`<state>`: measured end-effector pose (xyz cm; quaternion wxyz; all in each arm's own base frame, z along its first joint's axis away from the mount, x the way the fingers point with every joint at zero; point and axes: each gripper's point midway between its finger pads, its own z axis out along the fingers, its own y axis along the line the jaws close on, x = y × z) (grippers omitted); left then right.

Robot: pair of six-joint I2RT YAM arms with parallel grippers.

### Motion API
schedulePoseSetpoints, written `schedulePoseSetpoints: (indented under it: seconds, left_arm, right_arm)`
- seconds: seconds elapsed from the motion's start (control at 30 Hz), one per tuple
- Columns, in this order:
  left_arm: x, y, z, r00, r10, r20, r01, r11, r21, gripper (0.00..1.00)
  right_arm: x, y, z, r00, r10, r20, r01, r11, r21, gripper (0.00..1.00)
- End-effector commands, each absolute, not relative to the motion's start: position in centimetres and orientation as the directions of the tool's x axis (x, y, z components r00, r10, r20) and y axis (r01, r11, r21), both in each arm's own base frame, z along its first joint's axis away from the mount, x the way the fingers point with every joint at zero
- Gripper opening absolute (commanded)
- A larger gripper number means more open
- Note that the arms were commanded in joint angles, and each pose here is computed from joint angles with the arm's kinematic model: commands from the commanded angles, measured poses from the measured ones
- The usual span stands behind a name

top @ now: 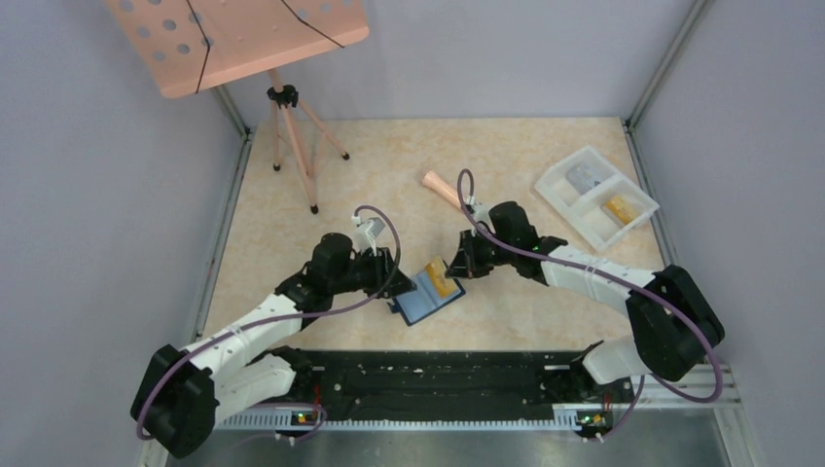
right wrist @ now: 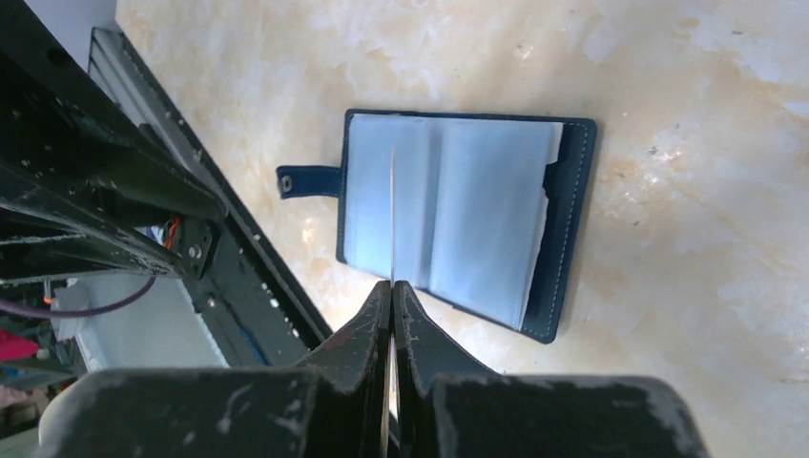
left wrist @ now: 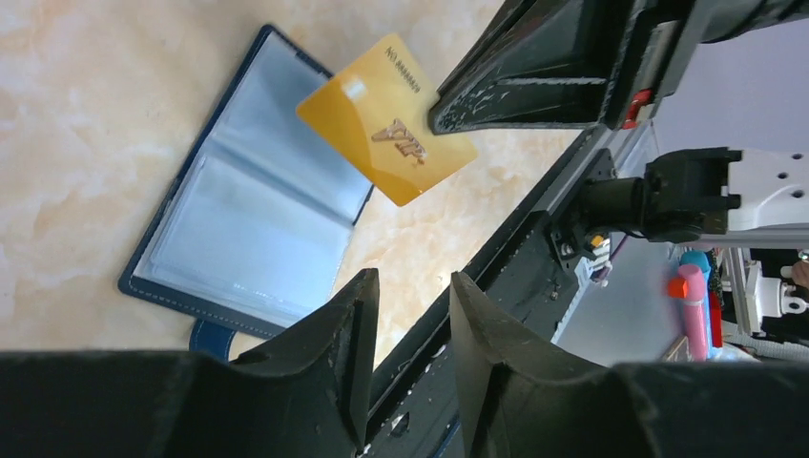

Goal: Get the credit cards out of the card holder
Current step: Remove the credit card from the card holder.

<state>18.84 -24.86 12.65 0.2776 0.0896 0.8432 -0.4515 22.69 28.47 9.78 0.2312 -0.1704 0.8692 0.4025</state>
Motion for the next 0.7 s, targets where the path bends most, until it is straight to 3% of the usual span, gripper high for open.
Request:
schedulePoseSetpoints:
  seconds: [0.0,0.33,0.67]
  left_arm:
    - [18.9,-25.1,16.0,-0.745,-0.061,-0.664,0.539,0.533,-0.653,0.41]
    - [18.3,-24.9,18.8,-0.678,-0.064,-0.732,0.618,0.489,-0.615,0.49]
    - [17.0,-26.1,19.4,-0.705,-0.033,-0.708,0.644,0.388,-0.659,0.53]
  right_arm:
    - [22.6,28.6,14.2,-0.765,-0.149,-0.627,-0.591,0.55,0.59,0.0]
    - [17.1,30.4,18.7,-0.705,-0.258,-0.661,-0.706,0.164,0.689,0.0]
    - [15.2,30.6,20.1,-0.699,-0.262,-0.665,-0.693,0.02,0.721,0.0]
